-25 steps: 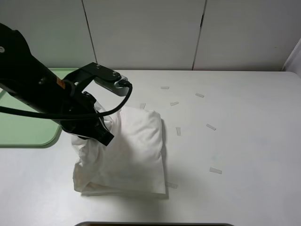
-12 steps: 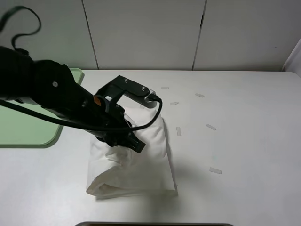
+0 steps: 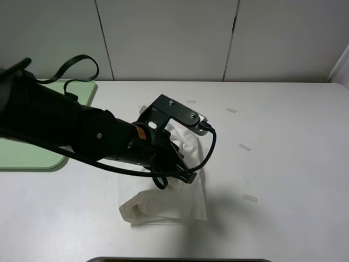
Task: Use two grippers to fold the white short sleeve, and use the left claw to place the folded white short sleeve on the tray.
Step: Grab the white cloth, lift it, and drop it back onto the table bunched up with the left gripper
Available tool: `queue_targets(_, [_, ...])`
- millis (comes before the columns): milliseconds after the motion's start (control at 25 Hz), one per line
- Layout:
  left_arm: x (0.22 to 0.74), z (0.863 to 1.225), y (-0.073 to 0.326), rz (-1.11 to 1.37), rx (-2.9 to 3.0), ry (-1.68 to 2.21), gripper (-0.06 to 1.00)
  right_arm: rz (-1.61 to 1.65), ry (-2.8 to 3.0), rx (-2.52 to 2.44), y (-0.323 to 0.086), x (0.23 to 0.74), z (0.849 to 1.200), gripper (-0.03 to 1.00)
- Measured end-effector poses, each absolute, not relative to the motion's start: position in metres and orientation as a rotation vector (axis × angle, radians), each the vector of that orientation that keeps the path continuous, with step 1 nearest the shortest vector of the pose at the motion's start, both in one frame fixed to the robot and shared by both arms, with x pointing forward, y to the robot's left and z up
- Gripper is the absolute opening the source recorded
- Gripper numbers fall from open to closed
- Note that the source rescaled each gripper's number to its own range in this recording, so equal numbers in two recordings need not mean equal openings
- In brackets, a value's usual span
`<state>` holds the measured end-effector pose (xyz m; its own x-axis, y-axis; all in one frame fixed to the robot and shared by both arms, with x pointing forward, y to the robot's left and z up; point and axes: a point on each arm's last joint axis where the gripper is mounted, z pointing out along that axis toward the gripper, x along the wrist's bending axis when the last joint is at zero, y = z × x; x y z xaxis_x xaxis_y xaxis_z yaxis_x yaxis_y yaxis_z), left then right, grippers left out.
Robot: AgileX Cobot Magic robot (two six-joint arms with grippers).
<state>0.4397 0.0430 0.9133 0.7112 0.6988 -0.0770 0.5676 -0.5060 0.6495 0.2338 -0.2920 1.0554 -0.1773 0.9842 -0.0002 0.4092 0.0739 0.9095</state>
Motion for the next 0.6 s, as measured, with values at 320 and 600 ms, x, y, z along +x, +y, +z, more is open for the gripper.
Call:
queue_targets(320, [0.421,0.913,0.02,0.348,2.291,0.601,0.62,1.077,1.675,1.4,-0.292,0.234,1.055,1.0])
queue_targets(600, [0.413,0.923,0.006,0.445,2.228,0.275,0.84,1.077,1.675,1.4,-0.292,0.234,1.055,1.0])
